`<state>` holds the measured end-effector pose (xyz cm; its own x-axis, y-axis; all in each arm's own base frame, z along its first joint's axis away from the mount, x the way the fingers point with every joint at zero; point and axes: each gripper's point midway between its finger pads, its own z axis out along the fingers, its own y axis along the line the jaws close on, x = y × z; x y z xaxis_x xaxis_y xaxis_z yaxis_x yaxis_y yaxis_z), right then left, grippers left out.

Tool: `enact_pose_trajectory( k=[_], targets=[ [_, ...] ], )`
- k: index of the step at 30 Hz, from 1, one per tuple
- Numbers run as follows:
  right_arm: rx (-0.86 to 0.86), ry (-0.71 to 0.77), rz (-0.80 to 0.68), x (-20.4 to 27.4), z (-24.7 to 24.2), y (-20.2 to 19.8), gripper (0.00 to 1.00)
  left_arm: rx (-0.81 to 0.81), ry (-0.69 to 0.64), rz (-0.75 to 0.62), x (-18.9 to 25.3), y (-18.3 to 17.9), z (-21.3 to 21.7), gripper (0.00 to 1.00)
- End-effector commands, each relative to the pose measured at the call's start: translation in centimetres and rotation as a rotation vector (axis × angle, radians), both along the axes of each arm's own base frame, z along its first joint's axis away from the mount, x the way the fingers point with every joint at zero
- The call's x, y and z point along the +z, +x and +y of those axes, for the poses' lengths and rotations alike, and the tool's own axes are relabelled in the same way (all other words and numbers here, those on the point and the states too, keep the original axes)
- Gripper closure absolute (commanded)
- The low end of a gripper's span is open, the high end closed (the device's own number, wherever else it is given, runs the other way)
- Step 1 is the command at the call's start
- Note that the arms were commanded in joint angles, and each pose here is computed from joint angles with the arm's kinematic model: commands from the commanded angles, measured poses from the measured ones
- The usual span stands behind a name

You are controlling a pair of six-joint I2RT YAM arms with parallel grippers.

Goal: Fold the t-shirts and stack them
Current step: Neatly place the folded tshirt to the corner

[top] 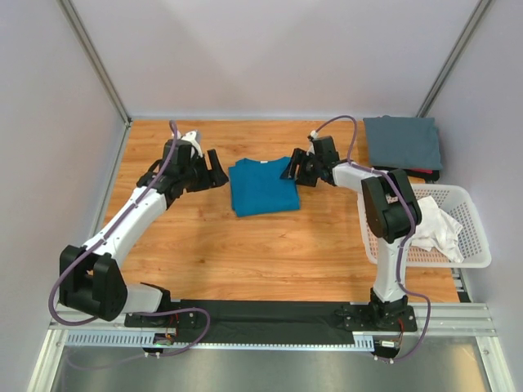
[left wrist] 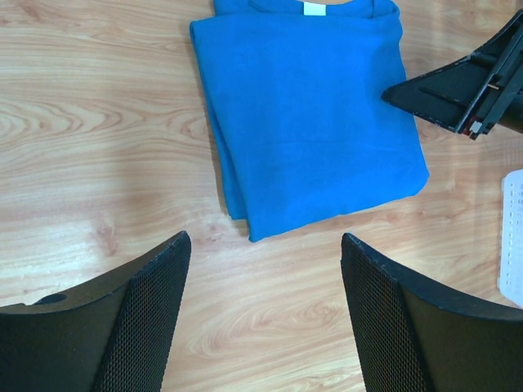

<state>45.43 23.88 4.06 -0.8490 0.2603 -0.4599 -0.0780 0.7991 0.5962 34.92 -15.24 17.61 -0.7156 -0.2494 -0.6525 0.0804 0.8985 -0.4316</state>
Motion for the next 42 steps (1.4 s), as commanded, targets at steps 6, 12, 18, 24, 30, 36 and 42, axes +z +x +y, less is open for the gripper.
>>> enact_pose_trajectory(
  k=[6, 12, 18, 24, 30, 36, 42],
  targets=[
    [-0.127, -0.175, 0.107, -5.3, -1.5, -1.6, 0.61, 0.001, 0.036, 0.018, 1.6, -0.7, 0.8, 0.19],
    [-0.107, -0.239, 0.121, -5.3, -2.0, -1.5, 1.00, 0.011, 0.035, -0.008, 2.8, -0.3, 0.9, 0.20],
    [-0.046, -0.406, -0.012, -0.5, -4.0, 1.2, 1.00, 0.023, 0.058, -0.048, 4.1, -1.3, 1.8, 0.20],
    [-0.049, -0.580, -0.220, 5.6, -8.9, 6.5, 1.00, 0.035, 0.110, -0.107, 4.7, -2.0, 3.1, 0.19],
    [-0.091, -0.722, -0.206, 7.6, -14.5, 9.3, 1.00, 0.067, 0.124, -0.120, 5.8, -2.7, 4.1, 0.11],
    [-0.063, -0.867, -0.197, 9.2, -17.1, 9.9, 1.00, 0.077, 0.113, -0.165, 6.7, -3.6, 4.5, 0.05],
    [-0.101, -0.843, -0.187, 10.9, -16.9, 9.8, 1.00, 0.104, 0.121, -0.160, 6.5, -3.3, 4.9, 0.05]
  ],
)
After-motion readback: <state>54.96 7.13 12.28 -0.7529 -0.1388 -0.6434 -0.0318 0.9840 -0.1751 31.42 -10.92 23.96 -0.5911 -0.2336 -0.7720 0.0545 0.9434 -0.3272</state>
